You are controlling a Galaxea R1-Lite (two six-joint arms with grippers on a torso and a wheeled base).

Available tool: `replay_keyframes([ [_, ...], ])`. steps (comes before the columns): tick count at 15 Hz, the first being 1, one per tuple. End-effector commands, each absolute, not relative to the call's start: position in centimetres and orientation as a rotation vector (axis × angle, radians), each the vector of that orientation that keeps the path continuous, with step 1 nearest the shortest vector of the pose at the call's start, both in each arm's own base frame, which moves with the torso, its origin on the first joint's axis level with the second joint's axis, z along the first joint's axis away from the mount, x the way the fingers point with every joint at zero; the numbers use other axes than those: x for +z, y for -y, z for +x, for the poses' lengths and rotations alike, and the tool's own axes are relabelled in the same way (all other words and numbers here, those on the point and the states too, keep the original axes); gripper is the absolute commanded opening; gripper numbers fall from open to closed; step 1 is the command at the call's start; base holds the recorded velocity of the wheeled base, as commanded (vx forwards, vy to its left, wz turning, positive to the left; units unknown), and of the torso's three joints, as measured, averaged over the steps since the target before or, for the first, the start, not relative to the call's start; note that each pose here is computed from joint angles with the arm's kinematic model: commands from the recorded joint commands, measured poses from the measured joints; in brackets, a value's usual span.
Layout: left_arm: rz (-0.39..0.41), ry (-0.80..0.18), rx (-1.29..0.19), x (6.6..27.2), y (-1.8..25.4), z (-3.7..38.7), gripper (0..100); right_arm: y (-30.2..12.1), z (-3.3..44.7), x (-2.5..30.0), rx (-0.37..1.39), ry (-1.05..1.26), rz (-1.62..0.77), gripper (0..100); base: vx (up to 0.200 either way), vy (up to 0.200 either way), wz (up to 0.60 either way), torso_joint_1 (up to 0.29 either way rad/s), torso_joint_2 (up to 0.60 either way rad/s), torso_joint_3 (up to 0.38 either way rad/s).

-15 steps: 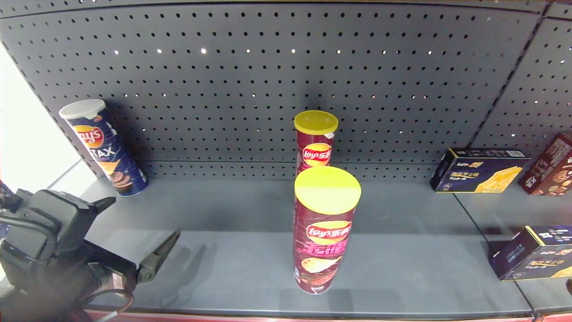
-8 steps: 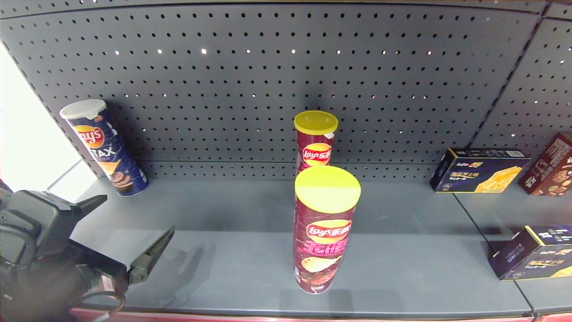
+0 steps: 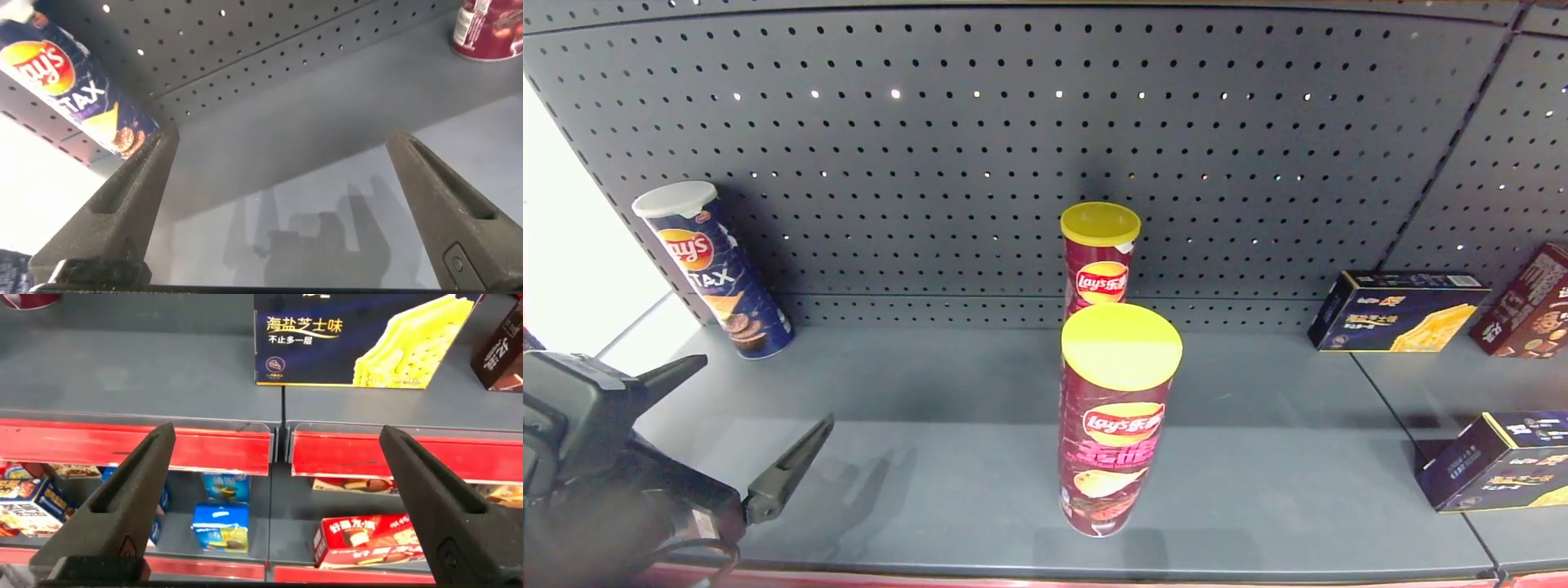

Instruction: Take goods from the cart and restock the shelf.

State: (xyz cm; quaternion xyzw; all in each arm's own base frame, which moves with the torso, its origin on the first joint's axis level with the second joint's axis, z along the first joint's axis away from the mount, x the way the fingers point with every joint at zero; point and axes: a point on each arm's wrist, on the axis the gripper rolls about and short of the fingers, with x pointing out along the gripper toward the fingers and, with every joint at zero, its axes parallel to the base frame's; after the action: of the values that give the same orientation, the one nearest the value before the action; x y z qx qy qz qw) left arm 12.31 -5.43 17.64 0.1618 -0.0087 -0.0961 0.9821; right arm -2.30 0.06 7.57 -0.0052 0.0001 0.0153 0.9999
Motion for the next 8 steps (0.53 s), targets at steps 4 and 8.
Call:
replay_keyframes([
  [4,0.271,0.125,-0.214,15.6,2.7,6.4,100,-0.1,-2.3,7.6,0.029,-0.001,-0.011,100,0.0,0.0,0.0,0.0,0.0,0.0],
  [8,0.289,0.128,-0.207,12.3,-0.2,0.7,100,-0.1,-2.3,7.6,0.031,-0.001,-0.011,100,0.0,0.0,0.0,0.0,0.0,0.0],
])
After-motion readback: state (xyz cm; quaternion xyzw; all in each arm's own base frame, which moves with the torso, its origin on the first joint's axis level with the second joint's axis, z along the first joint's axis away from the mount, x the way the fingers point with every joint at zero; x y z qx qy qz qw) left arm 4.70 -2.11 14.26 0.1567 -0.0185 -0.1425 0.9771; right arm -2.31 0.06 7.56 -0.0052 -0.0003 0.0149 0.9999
